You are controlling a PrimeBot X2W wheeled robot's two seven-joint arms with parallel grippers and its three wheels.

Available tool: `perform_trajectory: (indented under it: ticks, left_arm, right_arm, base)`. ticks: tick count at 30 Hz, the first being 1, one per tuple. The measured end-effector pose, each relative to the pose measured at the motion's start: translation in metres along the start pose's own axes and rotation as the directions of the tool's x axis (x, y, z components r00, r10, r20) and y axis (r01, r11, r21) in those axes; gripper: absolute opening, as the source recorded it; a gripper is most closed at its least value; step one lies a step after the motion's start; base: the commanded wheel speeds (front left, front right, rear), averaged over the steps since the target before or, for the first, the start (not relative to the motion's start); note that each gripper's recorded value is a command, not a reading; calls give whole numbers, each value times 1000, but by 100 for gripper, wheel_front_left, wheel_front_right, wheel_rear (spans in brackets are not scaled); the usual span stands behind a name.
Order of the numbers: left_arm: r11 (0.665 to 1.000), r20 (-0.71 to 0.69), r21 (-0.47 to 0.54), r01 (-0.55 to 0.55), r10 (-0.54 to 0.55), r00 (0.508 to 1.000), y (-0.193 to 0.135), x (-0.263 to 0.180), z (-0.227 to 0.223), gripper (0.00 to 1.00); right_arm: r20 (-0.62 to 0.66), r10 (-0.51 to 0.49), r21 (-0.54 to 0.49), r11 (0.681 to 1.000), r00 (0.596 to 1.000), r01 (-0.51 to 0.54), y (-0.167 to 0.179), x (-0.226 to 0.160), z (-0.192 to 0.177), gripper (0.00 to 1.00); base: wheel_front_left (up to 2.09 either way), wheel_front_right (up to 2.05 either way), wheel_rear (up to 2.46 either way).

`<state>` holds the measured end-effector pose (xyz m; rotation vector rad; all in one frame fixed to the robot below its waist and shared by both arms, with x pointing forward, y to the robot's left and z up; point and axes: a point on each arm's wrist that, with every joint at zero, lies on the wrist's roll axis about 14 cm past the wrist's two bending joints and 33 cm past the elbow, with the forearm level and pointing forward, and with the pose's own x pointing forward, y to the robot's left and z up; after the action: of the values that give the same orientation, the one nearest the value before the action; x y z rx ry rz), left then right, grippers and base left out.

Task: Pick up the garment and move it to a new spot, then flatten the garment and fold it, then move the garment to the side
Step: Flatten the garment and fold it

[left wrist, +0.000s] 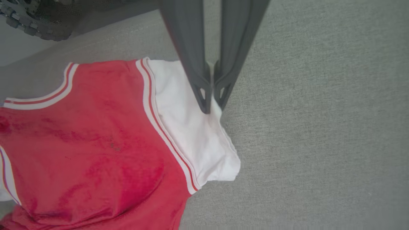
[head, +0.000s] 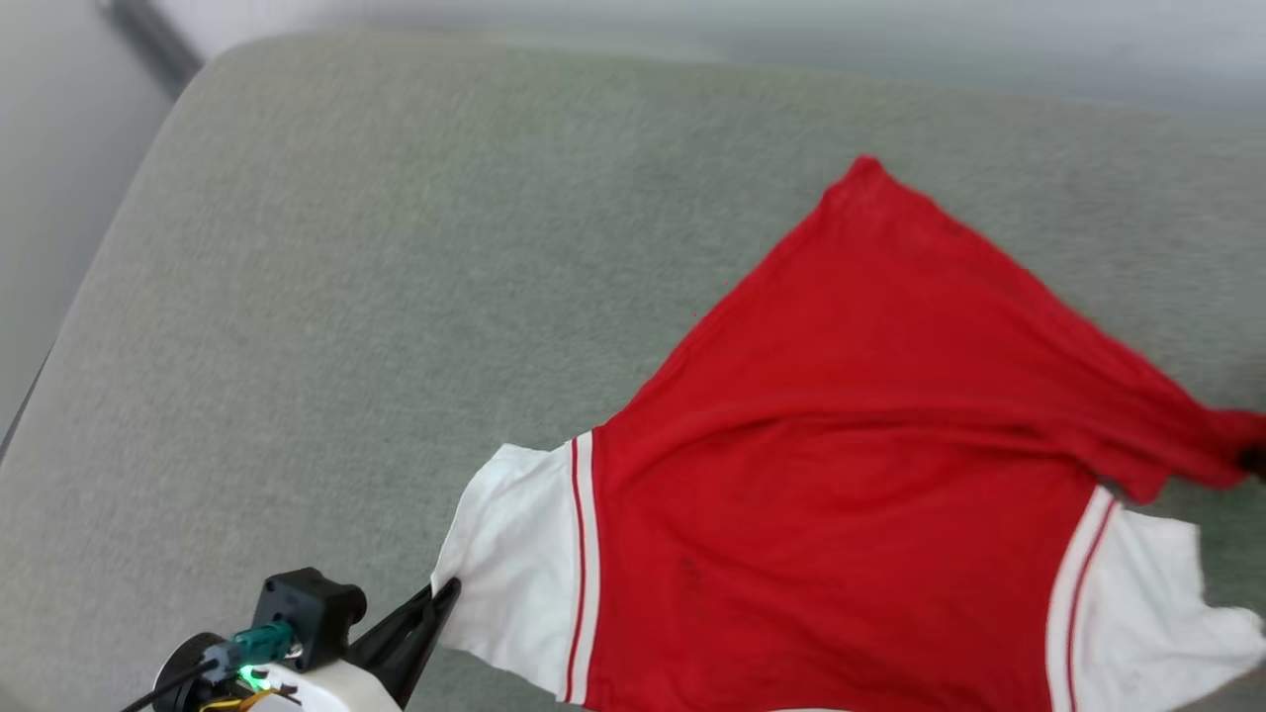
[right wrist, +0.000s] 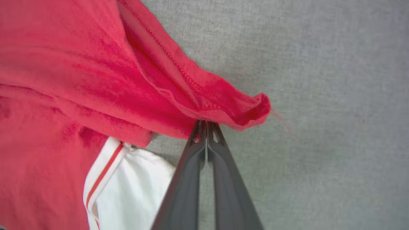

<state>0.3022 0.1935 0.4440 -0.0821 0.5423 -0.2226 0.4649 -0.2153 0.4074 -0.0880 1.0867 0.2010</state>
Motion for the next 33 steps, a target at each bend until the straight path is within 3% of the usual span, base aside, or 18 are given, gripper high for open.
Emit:
perform_trajectory:
  ticks: [11, 20, 24, 25, 26, 33]
  left_arm:
    - [998, 124, -5, 64, -63, 990, -24, -1, 28, 0]
    - [995, 143, -17, 95, -92, 985, -37, 1, 29, 0]
    - [995, 142, -21, 99, -95, 985, -38, 2, 28, 0]
    - [995, 141, -21, 98, -94, 986, -38, 2, 28, 0]
    - [995, 140, -22, 98, -94, 986, -38, 2, 28, 0]
    - [995, 131, -34, 92, -87, 988, -37, 3, 24, 0]
  right_arm:
    - [114, -10, 91, 996, 993, 0, -7, -71, -72, 0]
    - [44, 25, 204, 979, 999, -33, 11, -72, -142, 0]
    - [28, 25, 202, 979, 999, -30, 12, -70, -150, 0]
    - [30, 28, 198, 980, 999, -33, 13, -69, -150, 22]
    - [35, 30, 198, 980, 999, -36, 14, -69, -148, 100]
    - [113, 48, 108, 992, 992, -61, 16, -73, -103, 100]
  base:
    - [0, 0, 0]
    - [0, 0, 0]
    - [0, 0, 0]
    - [0, 0, 0]
    - [0, 0, 0]
    - [0, 0, 0]
